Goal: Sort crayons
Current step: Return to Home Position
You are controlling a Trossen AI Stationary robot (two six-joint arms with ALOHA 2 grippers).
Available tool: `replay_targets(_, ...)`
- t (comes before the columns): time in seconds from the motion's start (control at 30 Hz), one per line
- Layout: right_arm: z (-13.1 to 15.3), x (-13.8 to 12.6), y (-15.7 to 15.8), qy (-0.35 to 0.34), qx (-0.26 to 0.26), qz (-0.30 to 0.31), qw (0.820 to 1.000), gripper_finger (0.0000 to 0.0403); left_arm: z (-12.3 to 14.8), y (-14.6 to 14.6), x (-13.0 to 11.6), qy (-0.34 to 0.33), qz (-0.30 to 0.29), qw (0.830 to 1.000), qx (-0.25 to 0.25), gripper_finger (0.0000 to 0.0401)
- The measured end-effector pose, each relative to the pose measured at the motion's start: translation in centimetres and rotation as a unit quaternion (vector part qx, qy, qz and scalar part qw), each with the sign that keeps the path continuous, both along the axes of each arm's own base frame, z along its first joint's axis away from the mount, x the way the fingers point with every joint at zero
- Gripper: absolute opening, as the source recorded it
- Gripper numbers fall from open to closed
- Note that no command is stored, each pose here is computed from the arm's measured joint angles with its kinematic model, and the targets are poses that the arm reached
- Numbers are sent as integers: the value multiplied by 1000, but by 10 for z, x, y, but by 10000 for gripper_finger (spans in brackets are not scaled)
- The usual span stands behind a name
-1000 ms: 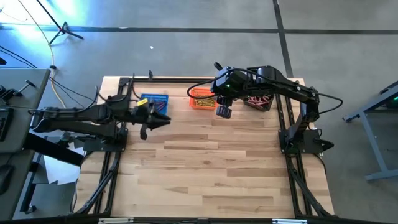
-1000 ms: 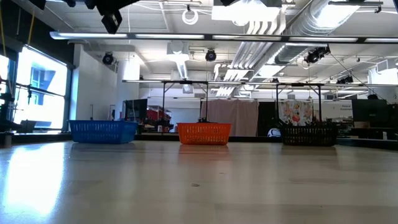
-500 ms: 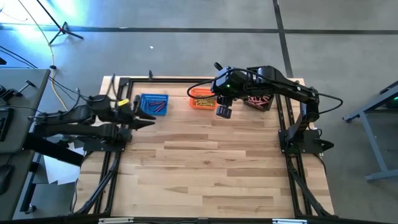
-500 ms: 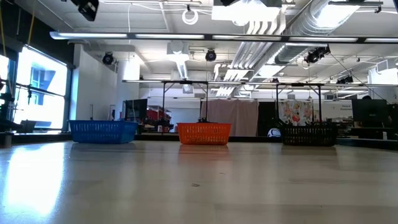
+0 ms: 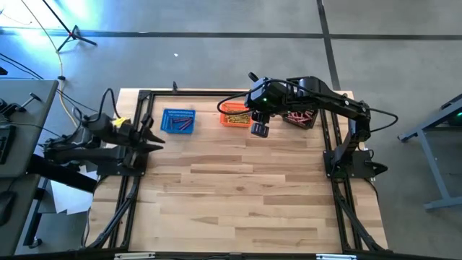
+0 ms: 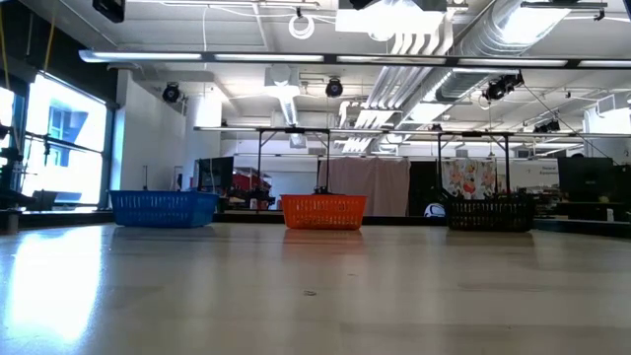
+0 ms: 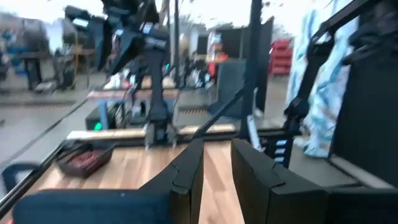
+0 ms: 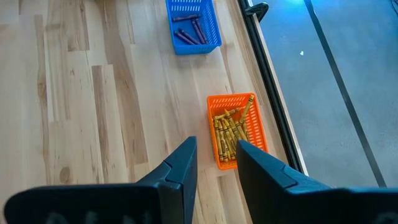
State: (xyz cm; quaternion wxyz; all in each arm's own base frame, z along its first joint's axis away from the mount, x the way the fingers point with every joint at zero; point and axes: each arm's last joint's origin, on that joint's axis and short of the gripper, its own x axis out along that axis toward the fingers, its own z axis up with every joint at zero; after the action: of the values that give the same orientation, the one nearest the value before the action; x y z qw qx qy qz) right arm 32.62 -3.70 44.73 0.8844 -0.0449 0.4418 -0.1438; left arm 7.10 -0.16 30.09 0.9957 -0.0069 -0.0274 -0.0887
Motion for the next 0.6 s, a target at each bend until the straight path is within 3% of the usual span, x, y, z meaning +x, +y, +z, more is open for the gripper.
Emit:
replay_targets(0.23, 0, 0, 0, 0, 0, 0, 1000, 99, -45, -1, -2, -122, -21, 992, -29, 72)
replay_targets(0.43, 0, 0, 0, 0, 0, 0, 1000, 99, -77, 0, 11, -196, -49, 978, -61, 72)
replay_targets(0.5, 0, 0, 0, -1, 0, 0, 1000, 99, -92, 0, 16, -181, -48, 980, -64, 72)
replay_targets(0.6, 0, 0, 0, -2, 2, 2, 1000, 99, -94, 0, 17, -168, -43, 984, -49, 72)
